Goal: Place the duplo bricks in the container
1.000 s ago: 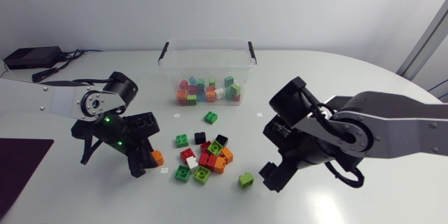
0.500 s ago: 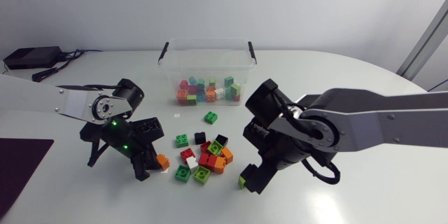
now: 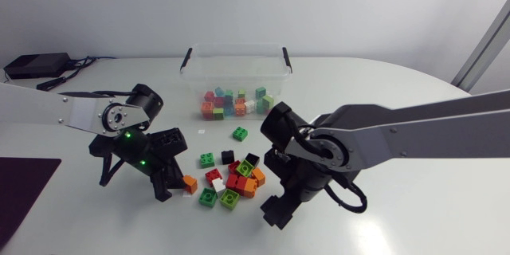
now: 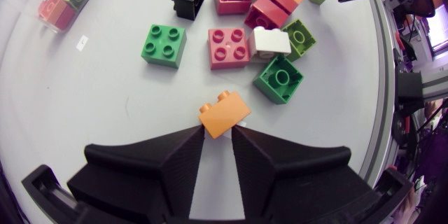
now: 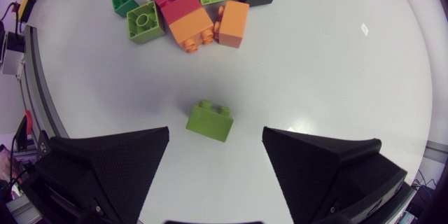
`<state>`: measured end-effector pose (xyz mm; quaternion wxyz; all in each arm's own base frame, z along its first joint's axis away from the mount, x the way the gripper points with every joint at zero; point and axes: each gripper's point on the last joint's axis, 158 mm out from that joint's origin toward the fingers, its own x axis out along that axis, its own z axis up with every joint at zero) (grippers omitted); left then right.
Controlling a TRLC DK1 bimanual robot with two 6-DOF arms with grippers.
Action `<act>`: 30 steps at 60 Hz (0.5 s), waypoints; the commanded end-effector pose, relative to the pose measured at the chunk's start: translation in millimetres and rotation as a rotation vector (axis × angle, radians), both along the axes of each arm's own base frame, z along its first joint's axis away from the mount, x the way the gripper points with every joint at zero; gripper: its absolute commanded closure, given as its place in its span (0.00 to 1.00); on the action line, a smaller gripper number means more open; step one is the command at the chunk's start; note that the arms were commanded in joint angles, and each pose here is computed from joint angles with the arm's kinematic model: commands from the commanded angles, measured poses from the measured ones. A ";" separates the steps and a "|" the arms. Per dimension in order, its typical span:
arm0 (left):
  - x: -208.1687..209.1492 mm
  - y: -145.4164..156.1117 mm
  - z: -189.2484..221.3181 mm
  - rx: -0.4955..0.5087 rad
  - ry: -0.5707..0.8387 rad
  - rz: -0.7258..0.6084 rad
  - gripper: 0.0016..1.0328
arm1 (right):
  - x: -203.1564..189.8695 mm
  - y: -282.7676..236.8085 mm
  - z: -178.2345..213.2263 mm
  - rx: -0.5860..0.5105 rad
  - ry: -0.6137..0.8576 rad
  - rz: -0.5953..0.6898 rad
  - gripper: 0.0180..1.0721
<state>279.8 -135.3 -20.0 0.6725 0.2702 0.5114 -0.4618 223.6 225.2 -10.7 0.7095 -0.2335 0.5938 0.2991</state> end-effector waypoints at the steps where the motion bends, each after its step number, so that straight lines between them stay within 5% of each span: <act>1: 9.3 -7.0 15.2 -0.024 -0.025 0.026 0.70 | -2.3 6.5 -0.8 0.001 0.017 -0.012 0.08; 5: 10.2 -8.8 18.6 -0.026 -0.022 0.041 0.64 | -1.4 8.2 -2.0 0.003 0.017 -0.020 0.11; 10: 7.0 -12.6 21.8 -0.026 -0.004 0.059 0.35 | -2.4 6.4 -7.8 -0.009 0.029 -0.022 0.11; 15: -0.3 -19.5 23.2 -0.024 0.016 0.057 0.29 | -2.7 5.5 -11.8 -0.017 0.037 -0.026 0.14; 18: -5.5 -24.3 23.5 -0.021 0.035 0.060 0.16 | -2.6 4.9 -12.7 -0.019 0.039 -0.028 0.18; 30: -8.5 -21.8 20.4 0.011 0.042 0.059 0.10 | -1.4 2.8 -15.3 -0.018 0.042 -0.037 0.34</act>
